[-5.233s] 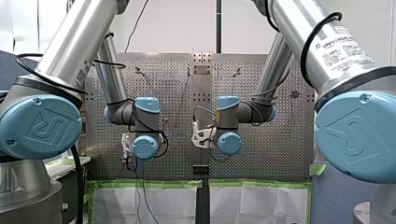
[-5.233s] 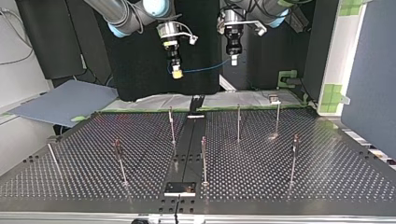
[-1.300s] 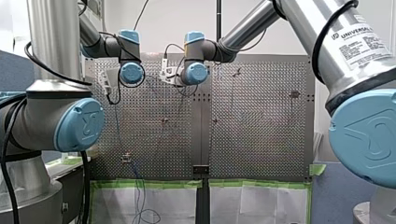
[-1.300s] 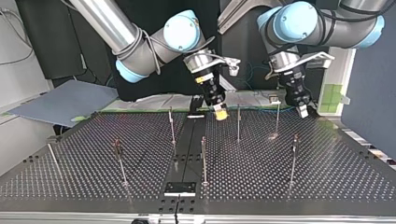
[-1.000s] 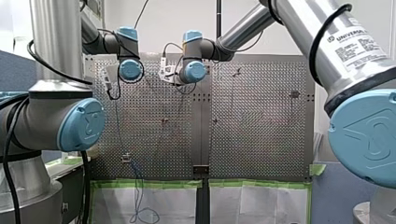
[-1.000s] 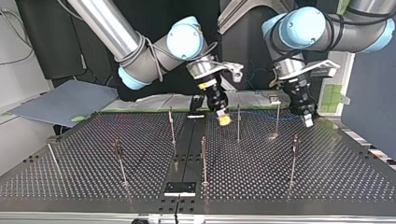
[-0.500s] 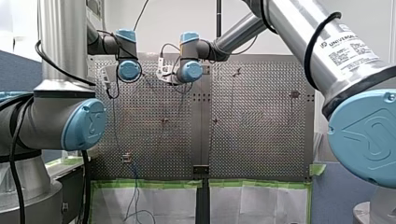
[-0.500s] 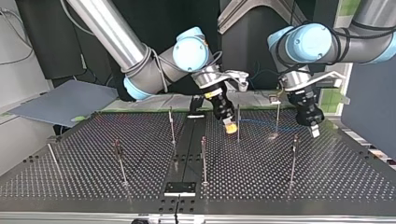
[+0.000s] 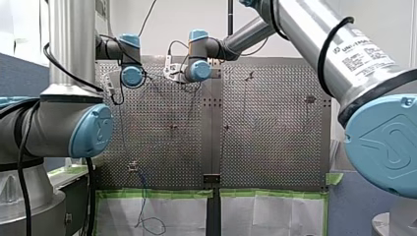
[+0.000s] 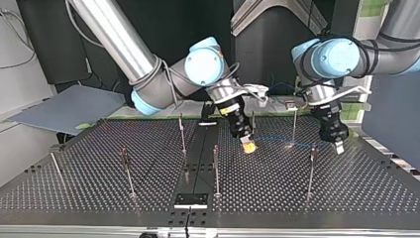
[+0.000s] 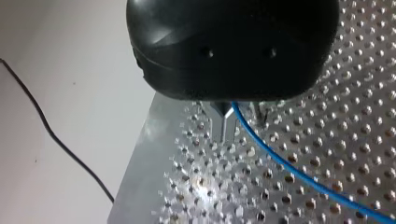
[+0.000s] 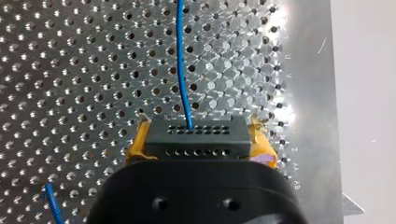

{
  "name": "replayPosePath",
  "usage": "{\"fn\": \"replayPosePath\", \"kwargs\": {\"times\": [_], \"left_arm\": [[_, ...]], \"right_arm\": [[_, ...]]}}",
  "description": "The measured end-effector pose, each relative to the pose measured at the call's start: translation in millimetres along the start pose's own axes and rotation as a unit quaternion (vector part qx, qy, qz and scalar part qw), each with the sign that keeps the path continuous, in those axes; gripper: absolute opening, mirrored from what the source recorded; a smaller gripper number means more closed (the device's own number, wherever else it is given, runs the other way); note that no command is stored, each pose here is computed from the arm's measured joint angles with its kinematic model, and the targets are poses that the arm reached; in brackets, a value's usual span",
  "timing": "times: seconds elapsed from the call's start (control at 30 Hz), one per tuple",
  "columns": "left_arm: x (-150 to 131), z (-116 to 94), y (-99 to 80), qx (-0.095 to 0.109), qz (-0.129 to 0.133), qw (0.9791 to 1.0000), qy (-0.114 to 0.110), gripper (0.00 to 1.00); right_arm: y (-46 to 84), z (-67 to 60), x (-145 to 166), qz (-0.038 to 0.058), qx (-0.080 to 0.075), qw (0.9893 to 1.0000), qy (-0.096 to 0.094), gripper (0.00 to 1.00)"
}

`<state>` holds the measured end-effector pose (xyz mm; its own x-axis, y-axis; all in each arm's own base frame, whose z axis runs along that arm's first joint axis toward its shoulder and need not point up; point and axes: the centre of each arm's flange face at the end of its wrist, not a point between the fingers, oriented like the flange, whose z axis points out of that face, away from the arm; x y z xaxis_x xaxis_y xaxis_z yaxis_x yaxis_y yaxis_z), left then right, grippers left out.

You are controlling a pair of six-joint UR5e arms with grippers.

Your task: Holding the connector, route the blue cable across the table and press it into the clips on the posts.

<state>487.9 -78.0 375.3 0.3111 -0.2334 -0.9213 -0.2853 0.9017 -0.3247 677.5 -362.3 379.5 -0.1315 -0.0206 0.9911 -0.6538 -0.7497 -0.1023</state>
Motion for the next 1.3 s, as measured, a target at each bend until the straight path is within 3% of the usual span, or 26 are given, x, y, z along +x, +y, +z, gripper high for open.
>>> {"fn": "replayPosePath", "kwargs": {"times": [0.23, 0.57, 0.73, 1.0, 1.3], "left_arm": [[-4, 19, 19.1, 0.004, -0.004, 0.9999, -0.011, 0.00], [9, 33, 22.5, 0.034, -0.028, 0.9990, -0.011, 0.00], [9, 42, 22.1, 0.053, -0.046, 0.9974, -0.018, 0.00], [24, 61, 24.0, 0.076, -0.050, 0.9958, -0.009, 0.00], [32, 82, 28.2, 0.087, -0.054, 0.9947, -0.008, 0.00]], "right_arm": [[-2.1, 12.0, 19, 0.0013, 0.002, 0.9997, 0.023, 0.00], [-2.2, 26.2, 46, 0.0022, 0.002, 0.9985, 0.055, 0.00], [-1.0, 29.2, 42, 0.0020, 0.001, 0.9986, 0.054, 0.00], [4.8, 32.1, 35, 0.0020, -0.004, 0.9988, 0.048, 0.00], [20.9, 35.7, 36, 0.0012, -0.015, 0.9987, 0.050, 0.00]]}}
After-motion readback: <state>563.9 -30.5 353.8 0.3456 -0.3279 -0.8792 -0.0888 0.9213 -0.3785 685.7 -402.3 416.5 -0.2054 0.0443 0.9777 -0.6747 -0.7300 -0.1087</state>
